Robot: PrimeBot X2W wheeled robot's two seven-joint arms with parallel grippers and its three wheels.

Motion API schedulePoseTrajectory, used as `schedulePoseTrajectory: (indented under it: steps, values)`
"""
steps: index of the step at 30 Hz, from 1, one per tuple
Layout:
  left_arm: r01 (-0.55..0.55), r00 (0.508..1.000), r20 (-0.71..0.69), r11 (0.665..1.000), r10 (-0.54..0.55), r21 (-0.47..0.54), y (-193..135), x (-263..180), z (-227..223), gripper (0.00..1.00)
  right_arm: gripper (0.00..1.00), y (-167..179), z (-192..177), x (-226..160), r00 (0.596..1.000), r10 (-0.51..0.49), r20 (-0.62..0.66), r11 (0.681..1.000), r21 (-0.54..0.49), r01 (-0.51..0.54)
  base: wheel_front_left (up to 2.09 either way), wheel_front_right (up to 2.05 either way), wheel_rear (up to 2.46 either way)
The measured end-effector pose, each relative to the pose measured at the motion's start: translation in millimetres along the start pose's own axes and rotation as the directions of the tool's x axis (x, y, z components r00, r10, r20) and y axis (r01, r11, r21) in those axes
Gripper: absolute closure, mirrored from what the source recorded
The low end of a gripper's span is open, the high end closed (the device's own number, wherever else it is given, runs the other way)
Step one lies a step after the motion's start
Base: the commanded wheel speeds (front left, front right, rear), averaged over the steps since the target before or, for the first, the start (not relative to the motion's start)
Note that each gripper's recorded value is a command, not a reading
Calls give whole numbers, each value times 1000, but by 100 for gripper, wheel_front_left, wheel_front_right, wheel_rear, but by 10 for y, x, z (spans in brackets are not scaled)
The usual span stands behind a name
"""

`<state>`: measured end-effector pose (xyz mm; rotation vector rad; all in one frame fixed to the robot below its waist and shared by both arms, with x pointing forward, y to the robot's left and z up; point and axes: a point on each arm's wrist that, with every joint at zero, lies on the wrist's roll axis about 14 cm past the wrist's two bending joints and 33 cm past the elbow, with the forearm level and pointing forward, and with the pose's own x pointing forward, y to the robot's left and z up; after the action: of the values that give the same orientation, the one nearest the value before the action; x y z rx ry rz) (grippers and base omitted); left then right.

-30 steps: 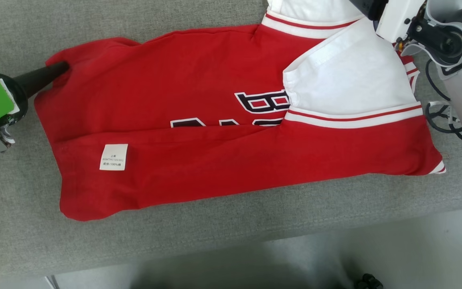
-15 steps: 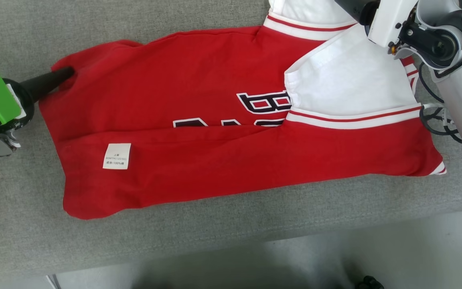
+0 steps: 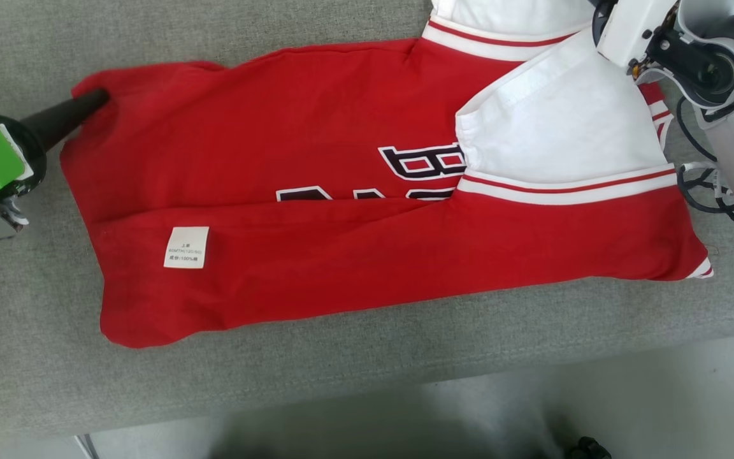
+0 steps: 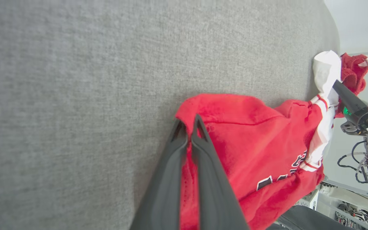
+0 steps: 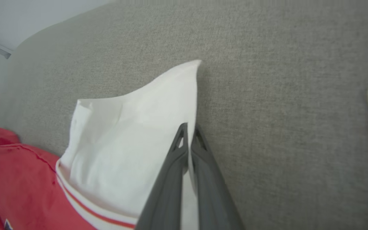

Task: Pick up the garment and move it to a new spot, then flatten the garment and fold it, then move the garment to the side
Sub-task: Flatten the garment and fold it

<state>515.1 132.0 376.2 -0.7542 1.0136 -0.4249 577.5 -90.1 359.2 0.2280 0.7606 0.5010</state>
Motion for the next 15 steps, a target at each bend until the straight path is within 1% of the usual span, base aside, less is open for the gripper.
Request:
schedulePoseTrajectory:
  steps: [5, 9, 13, 15]
  values:
    - [53, 996, 68, 998, -54, 14, -134, 7, 108, 100, 100, 17, 161, -53, 997, 16, 74, 1000, 14, -17, 0, 0, 0]
    - [65, 991, 115, 998, -66, 15, -128, -22, 152, 100, 100, 87, 247, -109, 991, 45, 129, 999, 21, -48, 0, 0, 0]
    - [75, 986, 151, 997, -75, 3, -107, -61, 103, 100, 100, 243, 161, -177, 984, 88, 155, 995, 42, -96, 0, 0, 0]
    - [80, 976, 205, 997, -78, 0, -105, -122, 131, 100, 100, 316, 89, -262, 980, 106, 171, 992, 48, -115, 0, 0, 0]
